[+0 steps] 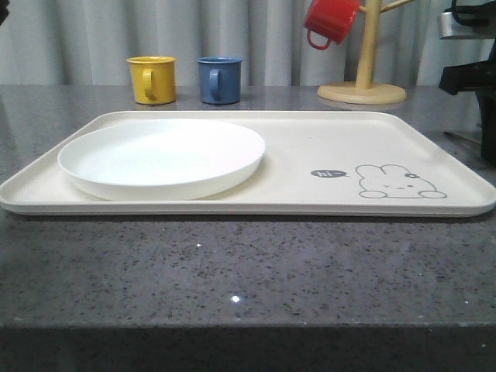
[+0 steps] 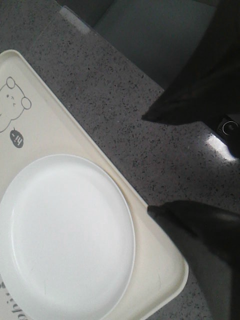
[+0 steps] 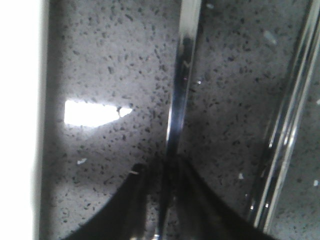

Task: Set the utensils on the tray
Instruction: 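Grasp the silver fork with the right gripper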

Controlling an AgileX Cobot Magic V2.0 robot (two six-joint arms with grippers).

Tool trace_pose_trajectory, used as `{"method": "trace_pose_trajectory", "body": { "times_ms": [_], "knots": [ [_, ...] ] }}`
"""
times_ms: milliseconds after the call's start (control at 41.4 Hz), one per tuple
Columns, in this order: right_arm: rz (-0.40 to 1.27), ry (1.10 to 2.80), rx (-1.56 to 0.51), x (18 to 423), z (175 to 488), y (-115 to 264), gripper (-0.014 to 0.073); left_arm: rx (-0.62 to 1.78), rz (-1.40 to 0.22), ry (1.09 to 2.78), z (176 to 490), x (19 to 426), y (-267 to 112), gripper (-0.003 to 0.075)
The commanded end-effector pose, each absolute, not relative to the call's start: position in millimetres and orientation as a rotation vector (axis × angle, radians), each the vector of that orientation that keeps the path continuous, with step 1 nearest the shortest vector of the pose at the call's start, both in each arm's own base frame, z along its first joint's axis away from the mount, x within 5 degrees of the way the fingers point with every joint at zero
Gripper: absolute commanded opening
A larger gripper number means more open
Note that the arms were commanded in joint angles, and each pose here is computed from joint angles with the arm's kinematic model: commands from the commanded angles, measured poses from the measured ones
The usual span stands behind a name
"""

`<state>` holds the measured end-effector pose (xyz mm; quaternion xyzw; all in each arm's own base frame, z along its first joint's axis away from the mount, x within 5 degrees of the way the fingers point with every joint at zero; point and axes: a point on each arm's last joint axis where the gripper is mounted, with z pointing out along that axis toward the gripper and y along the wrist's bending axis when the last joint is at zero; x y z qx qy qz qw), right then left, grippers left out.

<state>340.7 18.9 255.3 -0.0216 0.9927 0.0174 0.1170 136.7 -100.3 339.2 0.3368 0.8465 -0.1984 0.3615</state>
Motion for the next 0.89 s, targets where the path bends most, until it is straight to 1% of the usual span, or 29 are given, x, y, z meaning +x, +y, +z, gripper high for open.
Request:
{"method": "trace_pose_trajectory", "body": {
  "times_ms": [0, 48, 242, 459, 628, 774, 870],
  "knots": [
    [0.042, 2.819, -0.08, 339.8, 279.2, 18.1, 0.0025, 0.827, -0.536, 2.103, 352.7, 137.7, -102.6, 0.0349],
    [0.042, 2.82, -0.079, 339.8, 279.2, 18.1, 0.001, 0.827, -0.536, 2.103, 352.7, 137.7, -102.6, 0.0349],
    [0.044, 2.826, -0.079, 335.8, 283.9, 18.1, 0.001, 0.827, -0.536, 2.103, 352.7, 137.7, -102.6, 0.0349],
    [0.078, 2.792, -0.106, 319.6, 312.7, 26.6, 0.0012, 0.827, -0.536, 2.103, 352.7, 137.7, -102.6, 0.0349],
    [0.171, 2.786, -0.24, 309.6, 337.0, 62.1, 0.0013, 0.827, -0.536, 2.103, 352.7, 137.7, -102.6, 0.0349],
    [0.267, 2.74, -0.362, 303.2, 346.0, 100.7, 0.0014, 0.827, -0.536, 2.103, 352.7, 137.7, -102.6, 0.0349],
    [0.335, 2.724, -0.358, 302.4, 345.4, 119.9, 0.0014, 0.827, -0.536, 2.103, 352.7, 137.7, -102.6, 0.0349]
  ]
}}
